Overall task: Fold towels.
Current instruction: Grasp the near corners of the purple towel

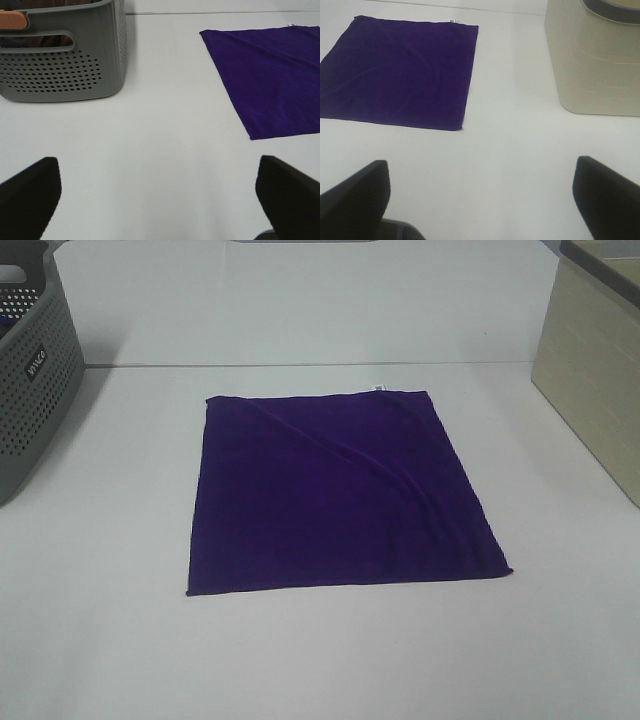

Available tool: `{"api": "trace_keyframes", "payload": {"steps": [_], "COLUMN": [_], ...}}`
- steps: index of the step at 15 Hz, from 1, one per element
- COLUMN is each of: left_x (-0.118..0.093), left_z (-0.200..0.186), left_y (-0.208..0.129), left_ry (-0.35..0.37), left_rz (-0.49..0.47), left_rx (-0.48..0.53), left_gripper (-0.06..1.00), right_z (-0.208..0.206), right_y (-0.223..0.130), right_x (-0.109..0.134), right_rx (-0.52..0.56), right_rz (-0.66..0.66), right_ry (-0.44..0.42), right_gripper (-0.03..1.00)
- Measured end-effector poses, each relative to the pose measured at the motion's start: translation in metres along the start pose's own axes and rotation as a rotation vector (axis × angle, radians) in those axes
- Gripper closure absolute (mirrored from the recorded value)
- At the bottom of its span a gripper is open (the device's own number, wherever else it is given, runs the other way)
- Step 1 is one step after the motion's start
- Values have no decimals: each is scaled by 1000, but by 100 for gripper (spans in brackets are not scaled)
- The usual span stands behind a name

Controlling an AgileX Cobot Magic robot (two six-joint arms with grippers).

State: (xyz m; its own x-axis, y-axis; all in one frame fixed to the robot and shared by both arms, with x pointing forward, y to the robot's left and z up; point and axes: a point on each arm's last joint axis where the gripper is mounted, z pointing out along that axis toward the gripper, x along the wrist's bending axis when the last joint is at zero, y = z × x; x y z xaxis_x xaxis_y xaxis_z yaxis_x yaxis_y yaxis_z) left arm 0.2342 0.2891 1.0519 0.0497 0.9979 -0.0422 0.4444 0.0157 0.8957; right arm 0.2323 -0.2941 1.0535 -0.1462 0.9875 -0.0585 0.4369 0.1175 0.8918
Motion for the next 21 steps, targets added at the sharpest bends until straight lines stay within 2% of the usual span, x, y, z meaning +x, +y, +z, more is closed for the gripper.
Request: {"api": "trace_keyframes", "payload": {"steps": [19, 21], "left_x": [0, 0], "left_z": [0, 1], "left_y": [0, 2], "left_ry": [0, -1], "left_rz": [0, -2], "left_rx": [0, 18], "left_gripper": [-5, -5], "right_z": [0, -1], "right_y": [0, 5], "right_x": [1, 2], "right_rx": [-1, 1], "right_rz": [4, 16], "right_ry": [8, 29], "right_gripper": [1, 1]}}
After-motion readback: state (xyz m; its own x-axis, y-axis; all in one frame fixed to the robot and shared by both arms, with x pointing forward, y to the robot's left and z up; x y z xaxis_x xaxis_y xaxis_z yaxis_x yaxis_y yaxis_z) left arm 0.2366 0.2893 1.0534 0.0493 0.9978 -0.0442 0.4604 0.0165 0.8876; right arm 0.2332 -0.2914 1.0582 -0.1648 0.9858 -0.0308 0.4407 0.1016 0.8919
